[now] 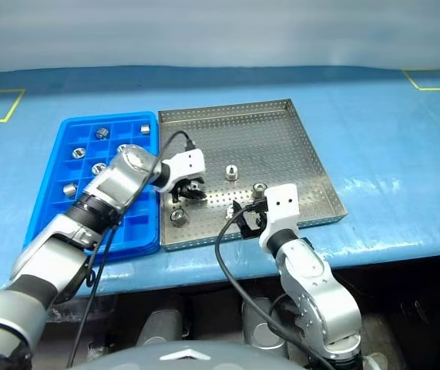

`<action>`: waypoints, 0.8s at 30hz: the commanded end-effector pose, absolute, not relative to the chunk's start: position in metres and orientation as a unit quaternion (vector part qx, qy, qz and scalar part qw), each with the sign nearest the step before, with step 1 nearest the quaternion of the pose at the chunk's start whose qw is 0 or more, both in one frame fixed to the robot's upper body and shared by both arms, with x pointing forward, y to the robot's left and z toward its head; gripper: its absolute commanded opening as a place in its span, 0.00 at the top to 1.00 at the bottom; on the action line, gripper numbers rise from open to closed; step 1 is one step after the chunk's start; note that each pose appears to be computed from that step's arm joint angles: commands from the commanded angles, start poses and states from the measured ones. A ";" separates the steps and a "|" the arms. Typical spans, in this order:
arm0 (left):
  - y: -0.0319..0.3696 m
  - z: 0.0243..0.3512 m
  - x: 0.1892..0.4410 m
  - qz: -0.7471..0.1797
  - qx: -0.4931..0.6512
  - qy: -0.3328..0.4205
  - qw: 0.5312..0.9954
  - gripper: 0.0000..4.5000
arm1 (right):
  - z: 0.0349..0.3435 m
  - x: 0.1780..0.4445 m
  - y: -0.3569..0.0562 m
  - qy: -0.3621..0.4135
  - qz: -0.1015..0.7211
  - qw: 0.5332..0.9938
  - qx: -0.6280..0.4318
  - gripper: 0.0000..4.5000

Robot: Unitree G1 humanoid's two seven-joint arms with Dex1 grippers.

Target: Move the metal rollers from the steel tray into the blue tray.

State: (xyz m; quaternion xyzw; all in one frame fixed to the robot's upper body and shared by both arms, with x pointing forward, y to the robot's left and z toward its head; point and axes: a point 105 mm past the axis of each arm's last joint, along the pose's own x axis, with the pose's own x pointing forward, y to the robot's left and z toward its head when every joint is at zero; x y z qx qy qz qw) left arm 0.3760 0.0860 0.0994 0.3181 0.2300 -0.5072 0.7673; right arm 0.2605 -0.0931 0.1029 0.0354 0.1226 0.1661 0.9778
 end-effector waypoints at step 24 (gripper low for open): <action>0.224 0.176 0.345 -0.125 0.232 0.089 0.961 0.62 | 0.108 0.265 -0.082 0.113 0.202 0.972 0.038 0.00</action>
